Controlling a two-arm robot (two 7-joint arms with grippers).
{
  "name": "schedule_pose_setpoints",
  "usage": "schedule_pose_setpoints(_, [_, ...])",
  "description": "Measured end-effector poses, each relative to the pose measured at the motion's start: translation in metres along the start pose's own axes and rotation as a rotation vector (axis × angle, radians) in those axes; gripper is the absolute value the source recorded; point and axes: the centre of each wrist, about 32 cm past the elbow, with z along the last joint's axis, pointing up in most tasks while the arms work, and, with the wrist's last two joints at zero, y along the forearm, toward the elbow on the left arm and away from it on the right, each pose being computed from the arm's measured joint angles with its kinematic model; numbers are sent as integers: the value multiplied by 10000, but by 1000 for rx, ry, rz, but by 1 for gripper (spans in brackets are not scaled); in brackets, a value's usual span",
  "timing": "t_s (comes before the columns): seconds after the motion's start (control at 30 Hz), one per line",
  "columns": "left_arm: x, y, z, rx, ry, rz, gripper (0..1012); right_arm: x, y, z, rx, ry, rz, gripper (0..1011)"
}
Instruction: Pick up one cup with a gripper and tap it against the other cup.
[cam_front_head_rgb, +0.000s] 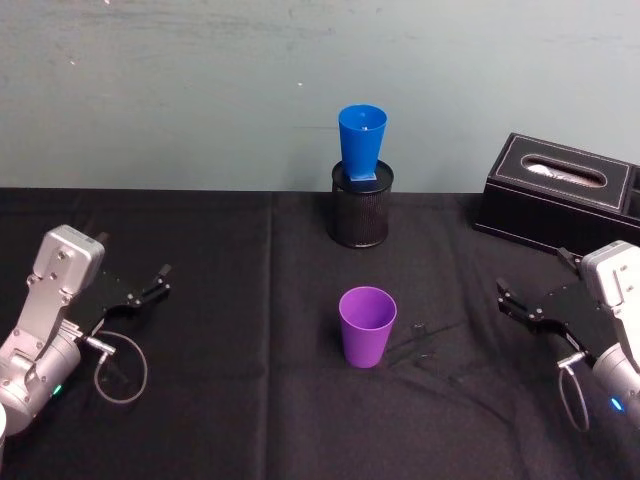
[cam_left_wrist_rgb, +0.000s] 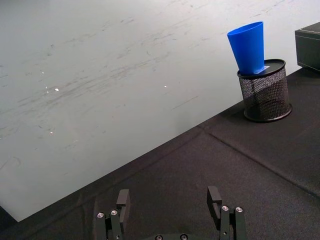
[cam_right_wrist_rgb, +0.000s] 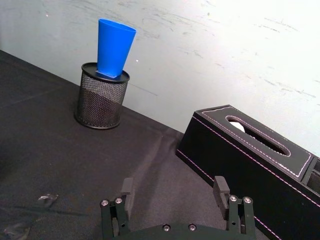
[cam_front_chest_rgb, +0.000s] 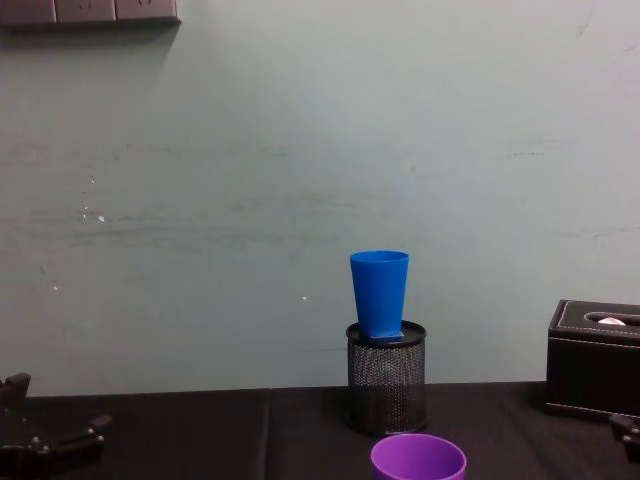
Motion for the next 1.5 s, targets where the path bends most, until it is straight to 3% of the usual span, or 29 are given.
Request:
schedule_pose_setpoints(1.1, [0,0,0,0,0,0,1011,7,-2,2,5,0,2,1003])
schedule_pose_setpoints(1.23, [0,0,0,0,0,0,1011,84,-23,37,61,16,75,1002])
schedule_pose_setpoints(1.33, [0,0,0,0,0,0,1011,123,-13,52,100,47,195,1003])
schedule_pose_setpoints(1.47, [0,0,0,0,0,0,1011,126,25,52,110,58,314,1003])
schedule_pose_setpoints(1.5, [0,0,0,0,0,0,1011,122,53,56,113,63,377,1003])
